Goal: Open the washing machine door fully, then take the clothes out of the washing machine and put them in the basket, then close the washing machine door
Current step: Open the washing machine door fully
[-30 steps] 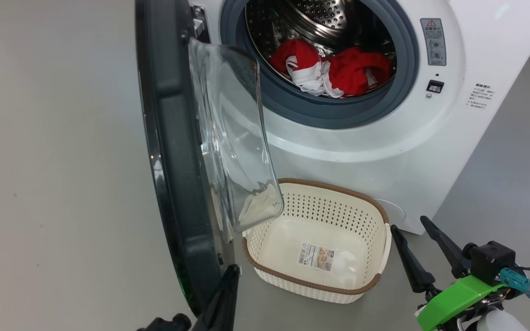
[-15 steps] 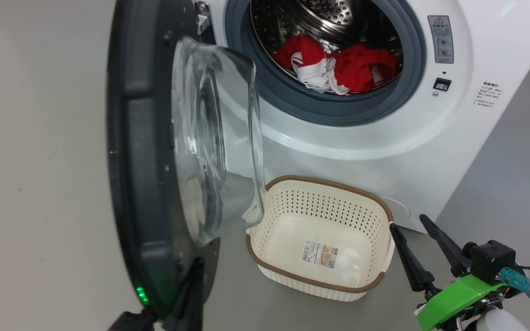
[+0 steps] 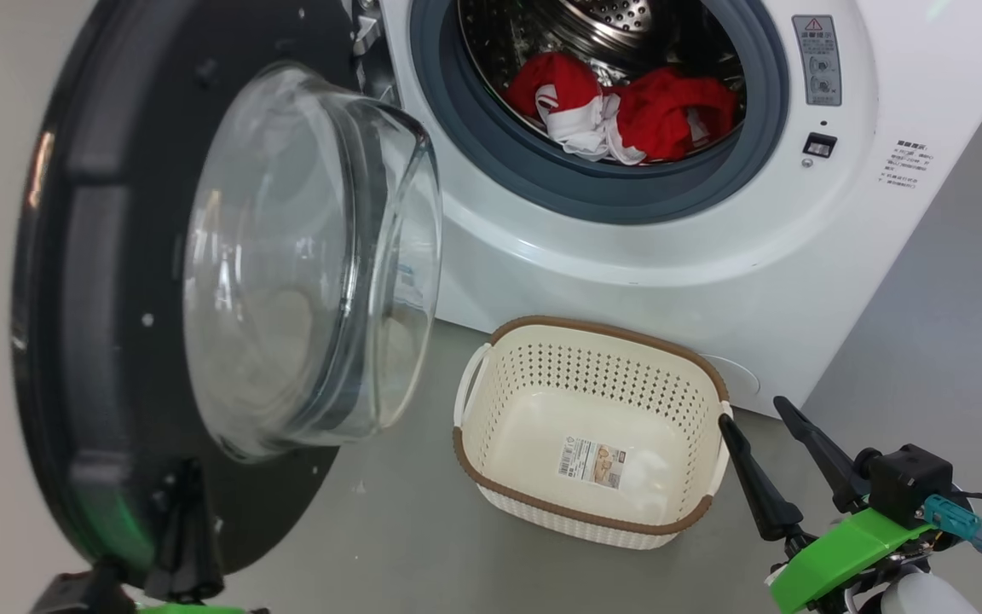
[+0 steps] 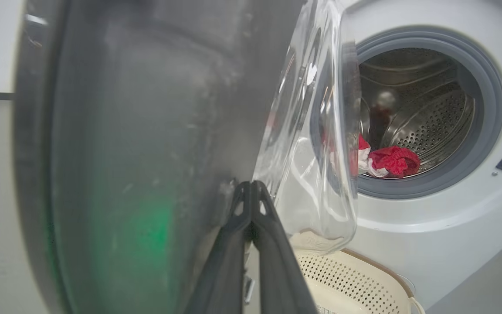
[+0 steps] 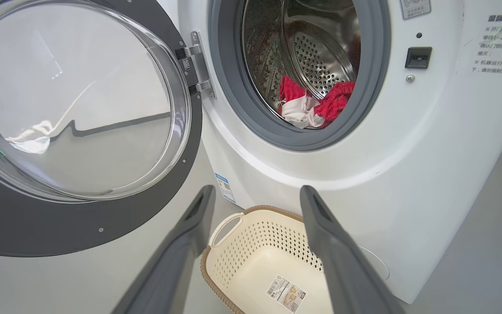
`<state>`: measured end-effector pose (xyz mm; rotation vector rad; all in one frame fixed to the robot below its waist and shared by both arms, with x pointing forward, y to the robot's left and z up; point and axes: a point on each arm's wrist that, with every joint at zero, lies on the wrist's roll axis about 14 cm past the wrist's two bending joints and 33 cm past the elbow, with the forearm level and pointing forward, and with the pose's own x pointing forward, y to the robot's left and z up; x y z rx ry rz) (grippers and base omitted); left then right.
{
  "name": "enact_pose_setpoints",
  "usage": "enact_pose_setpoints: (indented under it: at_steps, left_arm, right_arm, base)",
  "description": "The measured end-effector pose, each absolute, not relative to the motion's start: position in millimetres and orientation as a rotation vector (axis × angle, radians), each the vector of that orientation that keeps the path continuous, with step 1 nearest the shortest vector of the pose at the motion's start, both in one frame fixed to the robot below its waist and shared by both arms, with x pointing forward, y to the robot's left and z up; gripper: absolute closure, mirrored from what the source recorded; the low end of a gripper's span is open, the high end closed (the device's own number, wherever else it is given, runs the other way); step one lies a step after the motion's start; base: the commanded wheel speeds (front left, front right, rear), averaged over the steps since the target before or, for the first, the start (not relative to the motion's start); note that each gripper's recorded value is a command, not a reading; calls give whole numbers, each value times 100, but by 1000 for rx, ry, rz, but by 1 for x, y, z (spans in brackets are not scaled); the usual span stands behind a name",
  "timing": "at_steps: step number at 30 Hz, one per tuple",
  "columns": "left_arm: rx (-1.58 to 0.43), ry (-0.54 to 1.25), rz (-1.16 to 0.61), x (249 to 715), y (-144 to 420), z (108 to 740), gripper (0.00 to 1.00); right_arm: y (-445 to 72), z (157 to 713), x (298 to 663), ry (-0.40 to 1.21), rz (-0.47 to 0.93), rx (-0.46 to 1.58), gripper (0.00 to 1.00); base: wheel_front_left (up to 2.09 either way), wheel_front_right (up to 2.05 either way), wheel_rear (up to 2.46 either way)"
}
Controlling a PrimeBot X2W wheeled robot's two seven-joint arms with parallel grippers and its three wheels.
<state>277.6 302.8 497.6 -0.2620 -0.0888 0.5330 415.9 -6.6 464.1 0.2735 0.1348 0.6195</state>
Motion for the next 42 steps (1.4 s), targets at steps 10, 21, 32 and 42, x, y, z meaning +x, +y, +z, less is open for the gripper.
enact_pose_setpoints:
  at_steps: [10, 21, 32, 42]
  left_arm:
    - [-216, -126, 668, 277, 356, 507, 100]
    - [-160, -131, 778, 278, 403, 513, 100]
    - [-99, -106, 854, 283, 441, 515, 100]
    - [-72, -97, 923, 299, 470, 518, 100]
  right_arm:
    - [-14, 455, 418, 155, 607, 267, 0]
    - [-20, 453, 425, 152, 592, 268, 0]
    - [-28, 446, 433, 161, 575, 263, 0]
    - [-33, 435, 447, 175, 567, 261, 0]
  base:
    - [0, 0, 0]
    - [0, 0, 0]
    - [0, 0, 0]
    - [0, 0, 0]
